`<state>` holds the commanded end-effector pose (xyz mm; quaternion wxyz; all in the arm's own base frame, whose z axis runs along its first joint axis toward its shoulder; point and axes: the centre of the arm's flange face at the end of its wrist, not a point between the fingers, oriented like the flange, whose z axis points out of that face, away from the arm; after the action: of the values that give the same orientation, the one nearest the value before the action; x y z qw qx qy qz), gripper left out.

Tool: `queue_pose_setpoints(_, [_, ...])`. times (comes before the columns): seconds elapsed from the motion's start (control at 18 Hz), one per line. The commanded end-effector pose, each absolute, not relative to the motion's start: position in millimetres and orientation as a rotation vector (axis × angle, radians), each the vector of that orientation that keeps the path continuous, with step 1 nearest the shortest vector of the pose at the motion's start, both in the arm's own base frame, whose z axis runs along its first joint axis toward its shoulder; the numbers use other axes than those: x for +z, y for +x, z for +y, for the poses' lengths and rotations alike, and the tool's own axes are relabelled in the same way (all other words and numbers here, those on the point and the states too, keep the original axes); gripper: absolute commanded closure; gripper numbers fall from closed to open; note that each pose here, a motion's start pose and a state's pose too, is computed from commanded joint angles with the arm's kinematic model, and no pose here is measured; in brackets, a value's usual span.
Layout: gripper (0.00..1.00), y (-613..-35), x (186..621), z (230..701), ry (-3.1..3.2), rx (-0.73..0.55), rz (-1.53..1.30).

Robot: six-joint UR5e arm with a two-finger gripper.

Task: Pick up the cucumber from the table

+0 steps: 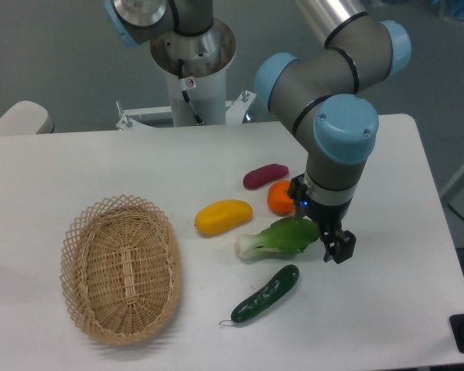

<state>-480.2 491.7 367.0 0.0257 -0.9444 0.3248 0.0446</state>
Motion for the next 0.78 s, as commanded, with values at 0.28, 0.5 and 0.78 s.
queue_pose_setpoints(0.28, [0.00, -479, 373, 493, -2.913, 0.158, 1.007])
queue_pose_setpoints(0.5, [0.00, -474, 364, 501, -2.937, 0.142, 0.938])
queue_pose_setpoints(0.78, [0.00, -466, 354, 526, -2.971, 0.167, 0.804])
